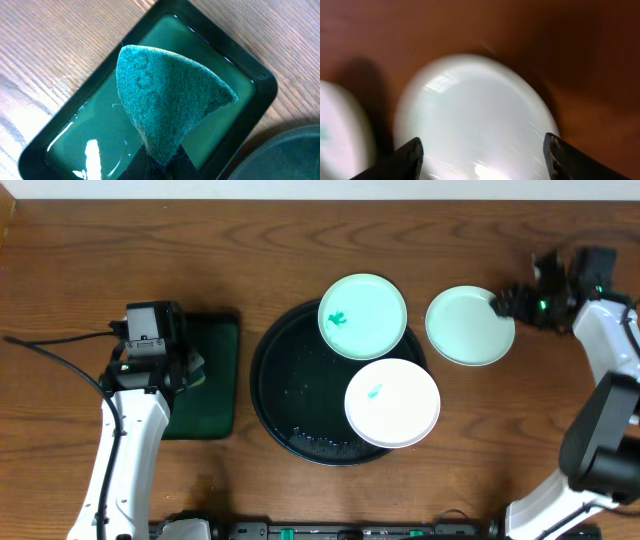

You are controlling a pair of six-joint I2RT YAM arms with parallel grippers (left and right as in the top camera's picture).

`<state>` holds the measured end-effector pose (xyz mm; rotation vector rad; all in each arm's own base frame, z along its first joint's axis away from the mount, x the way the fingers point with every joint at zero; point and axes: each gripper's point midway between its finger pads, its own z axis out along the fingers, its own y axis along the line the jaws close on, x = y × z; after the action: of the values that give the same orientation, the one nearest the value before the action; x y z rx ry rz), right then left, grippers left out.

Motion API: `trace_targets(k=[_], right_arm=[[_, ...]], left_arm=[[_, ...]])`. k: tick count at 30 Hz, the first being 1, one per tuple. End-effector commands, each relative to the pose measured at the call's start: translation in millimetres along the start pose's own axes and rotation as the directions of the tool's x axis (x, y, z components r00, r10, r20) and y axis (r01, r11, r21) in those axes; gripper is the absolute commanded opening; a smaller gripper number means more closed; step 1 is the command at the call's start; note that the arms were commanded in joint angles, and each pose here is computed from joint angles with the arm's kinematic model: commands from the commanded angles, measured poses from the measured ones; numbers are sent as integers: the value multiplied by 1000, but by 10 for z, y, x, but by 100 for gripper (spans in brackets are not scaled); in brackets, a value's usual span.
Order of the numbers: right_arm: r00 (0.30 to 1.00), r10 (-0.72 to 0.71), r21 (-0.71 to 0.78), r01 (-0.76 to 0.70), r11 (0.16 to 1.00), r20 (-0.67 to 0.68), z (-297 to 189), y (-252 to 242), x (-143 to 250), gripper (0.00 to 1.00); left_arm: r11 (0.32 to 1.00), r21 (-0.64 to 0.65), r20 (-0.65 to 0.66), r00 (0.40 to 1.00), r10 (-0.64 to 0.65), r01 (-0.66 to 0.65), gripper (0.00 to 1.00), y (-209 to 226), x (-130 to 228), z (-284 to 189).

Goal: Clean dirty plates on tray and stack at the side
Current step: 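Release the plate and grasp the second mint plate with the right gripper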

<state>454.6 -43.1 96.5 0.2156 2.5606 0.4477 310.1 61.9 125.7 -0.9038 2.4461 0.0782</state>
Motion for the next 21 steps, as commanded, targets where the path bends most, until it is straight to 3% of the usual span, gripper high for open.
trace_targets(k=[1, 6, 10, 17, 19, 21], right_arm=[[975, -191, -110, 203, 973, 111, -197, 820, -299, 78], [928, -369, -127, 373, 919, 54, 296, 1435, 4, 79], [902, -429, -8, 429, 903, -50, 800, 1476, 323, 78], [874, -471, -2, 474, 881, -118, 1160, 1543, 617, 76], [874, -472, -14, 474, 880, -117, 1173, 1566, 631, 63], [874, -472, -25, 473, 881, -117, 1174, 1587, 642, 37]], left_arm=[[999, 39, -11, 999, 30, -29, 7, -53, 15, -24], [998, 43, -10, 999, 43, -43, 8, -61, 14, -24], [997, 59, -19, 998, 57, -56, 8, -88, 32, -25], [996, 62, -28, 998, 63, -61, 7, -89, 52, -26], [996, 62, -28, 998, 63, -61, 7, -90, 52, -26], [996, 62, -28, 998, 63, -61, 7, -90, 52, -26]])
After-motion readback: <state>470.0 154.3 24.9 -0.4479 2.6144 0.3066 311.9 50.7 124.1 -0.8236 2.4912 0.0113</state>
